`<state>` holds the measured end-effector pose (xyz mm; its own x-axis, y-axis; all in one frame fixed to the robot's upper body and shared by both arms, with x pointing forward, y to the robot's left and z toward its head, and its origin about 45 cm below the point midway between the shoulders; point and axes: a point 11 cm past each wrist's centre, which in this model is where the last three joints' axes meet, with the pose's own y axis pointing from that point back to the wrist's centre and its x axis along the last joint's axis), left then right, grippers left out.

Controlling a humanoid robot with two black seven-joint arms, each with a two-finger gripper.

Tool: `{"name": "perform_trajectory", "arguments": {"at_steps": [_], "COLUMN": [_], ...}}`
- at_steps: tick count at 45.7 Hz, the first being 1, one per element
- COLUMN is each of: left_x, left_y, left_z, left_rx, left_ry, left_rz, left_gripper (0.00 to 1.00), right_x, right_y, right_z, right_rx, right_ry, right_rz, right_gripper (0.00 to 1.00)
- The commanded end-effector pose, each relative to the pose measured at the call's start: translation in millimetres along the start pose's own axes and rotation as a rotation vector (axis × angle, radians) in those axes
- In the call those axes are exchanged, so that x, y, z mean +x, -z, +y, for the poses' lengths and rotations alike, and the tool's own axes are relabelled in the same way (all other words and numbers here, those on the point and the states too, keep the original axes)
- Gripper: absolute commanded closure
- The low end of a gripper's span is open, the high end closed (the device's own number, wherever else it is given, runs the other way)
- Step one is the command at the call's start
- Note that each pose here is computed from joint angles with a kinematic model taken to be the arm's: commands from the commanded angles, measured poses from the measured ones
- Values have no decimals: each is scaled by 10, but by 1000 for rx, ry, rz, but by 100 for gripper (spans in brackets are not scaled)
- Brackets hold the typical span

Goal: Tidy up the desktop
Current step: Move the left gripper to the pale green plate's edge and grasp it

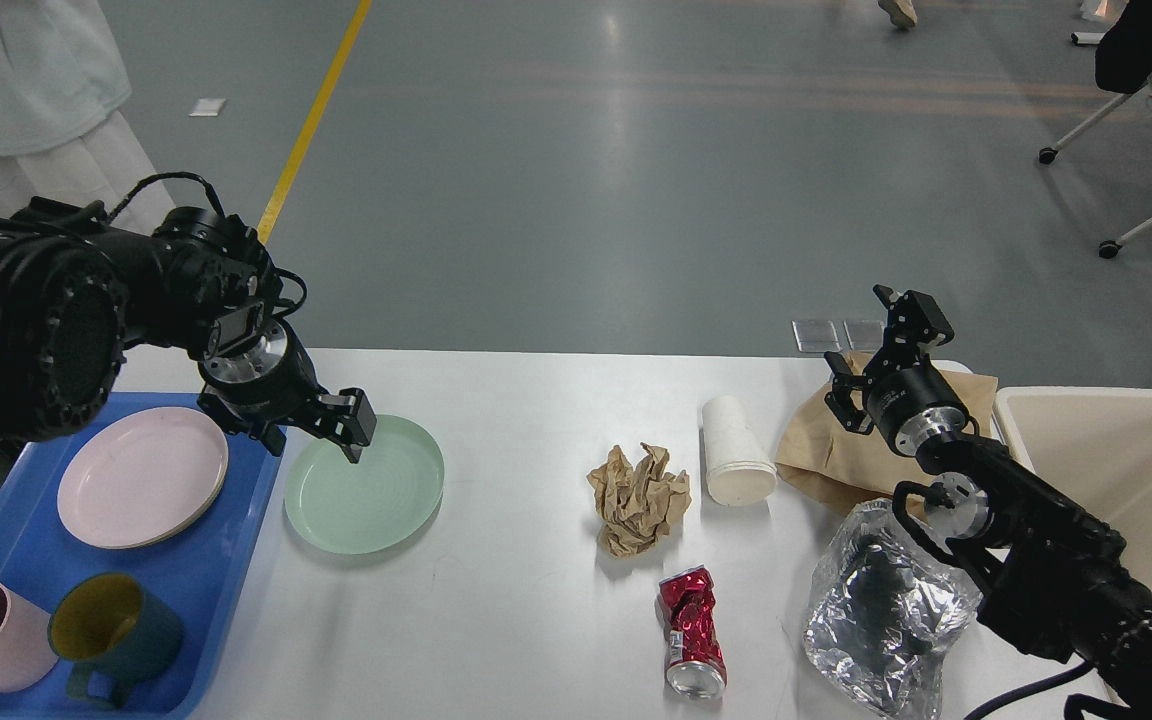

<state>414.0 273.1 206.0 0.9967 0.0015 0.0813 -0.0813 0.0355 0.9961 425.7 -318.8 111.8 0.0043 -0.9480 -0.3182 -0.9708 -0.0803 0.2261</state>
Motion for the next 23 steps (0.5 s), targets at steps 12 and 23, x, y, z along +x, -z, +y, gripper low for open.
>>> {"name": "perform_trajectory", "arguments": {"at_steps": [12, 23], "left_x": [-343, -380], "left_y": [62, 345], "left_z": [-575, -729], "left_rx": [-34, 55], "left_ry": [77, 26], "left_rz": [126, 198], "left_gripper": [21, 21], "right_x": [0, 0], "right_y": [0, 0], "right_z": [0, 0], "right_rx": [0, 0], "right_ry": [0, 0], "right_rz": [-1, -1], "right_gripper": [0, 0]}}
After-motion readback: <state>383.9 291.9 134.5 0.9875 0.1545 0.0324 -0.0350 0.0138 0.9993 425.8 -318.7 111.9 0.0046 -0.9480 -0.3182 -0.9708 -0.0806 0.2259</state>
